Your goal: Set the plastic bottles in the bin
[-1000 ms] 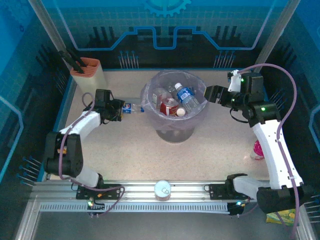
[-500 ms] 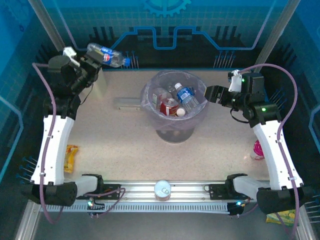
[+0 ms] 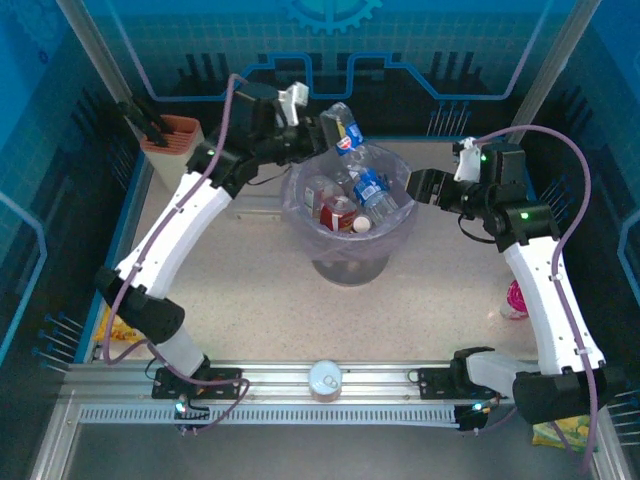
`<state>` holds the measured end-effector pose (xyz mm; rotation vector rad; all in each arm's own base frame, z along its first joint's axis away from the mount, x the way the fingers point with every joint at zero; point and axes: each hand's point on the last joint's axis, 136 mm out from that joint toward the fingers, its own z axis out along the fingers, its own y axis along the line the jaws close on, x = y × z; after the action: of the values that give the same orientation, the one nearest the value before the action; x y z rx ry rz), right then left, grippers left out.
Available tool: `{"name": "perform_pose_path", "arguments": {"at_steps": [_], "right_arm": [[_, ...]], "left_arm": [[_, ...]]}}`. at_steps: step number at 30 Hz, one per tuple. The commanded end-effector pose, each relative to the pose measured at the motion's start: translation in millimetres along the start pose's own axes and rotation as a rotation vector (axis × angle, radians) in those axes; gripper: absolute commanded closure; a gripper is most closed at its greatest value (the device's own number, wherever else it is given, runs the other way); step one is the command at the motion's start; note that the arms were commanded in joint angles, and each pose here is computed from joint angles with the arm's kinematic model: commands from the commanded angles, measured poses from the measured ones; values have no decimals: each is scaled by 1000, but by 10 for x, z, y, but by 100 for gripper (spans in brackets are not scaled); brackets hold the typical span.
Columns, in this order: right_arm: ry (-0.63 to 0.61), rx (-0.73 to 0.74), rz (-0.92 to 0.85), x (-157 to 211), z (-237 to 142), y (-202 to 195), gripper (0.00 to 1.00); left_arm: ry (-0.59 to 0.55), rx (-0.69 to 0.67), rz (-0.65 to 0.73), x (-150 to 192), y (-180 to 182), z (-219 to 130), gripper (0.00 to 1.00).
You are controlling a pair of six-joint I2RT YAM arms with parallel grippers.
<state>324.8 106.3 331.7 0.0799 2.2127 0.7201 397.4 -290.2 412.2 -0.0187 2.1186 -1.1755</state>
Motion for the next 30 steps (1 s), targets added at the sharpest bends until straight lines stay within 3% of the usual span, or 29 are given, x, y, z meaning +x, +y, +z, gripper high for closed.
{"name": "perform_pose_path", "arguments": {"at_steps": [1,7,16,23,30], "right_arm": [[-23,-49,-27,-116,-15,182,22],[-17,-62,-48,-165,39,264,22],[-29,-69,-120,-343,111,460,22],[-43,-79,-184,-578,297,604,27],[-68,-110,-229,-851,511,749,33]], "left_arm": [[-21,38,85,-52,-233,112,61],[101,-29,42,217,-50,568,59],[253,-121,61,623,208,847,42],[207,-111,104,528,72,634,31],[59,-54,144,228,-226,63,29]]}}
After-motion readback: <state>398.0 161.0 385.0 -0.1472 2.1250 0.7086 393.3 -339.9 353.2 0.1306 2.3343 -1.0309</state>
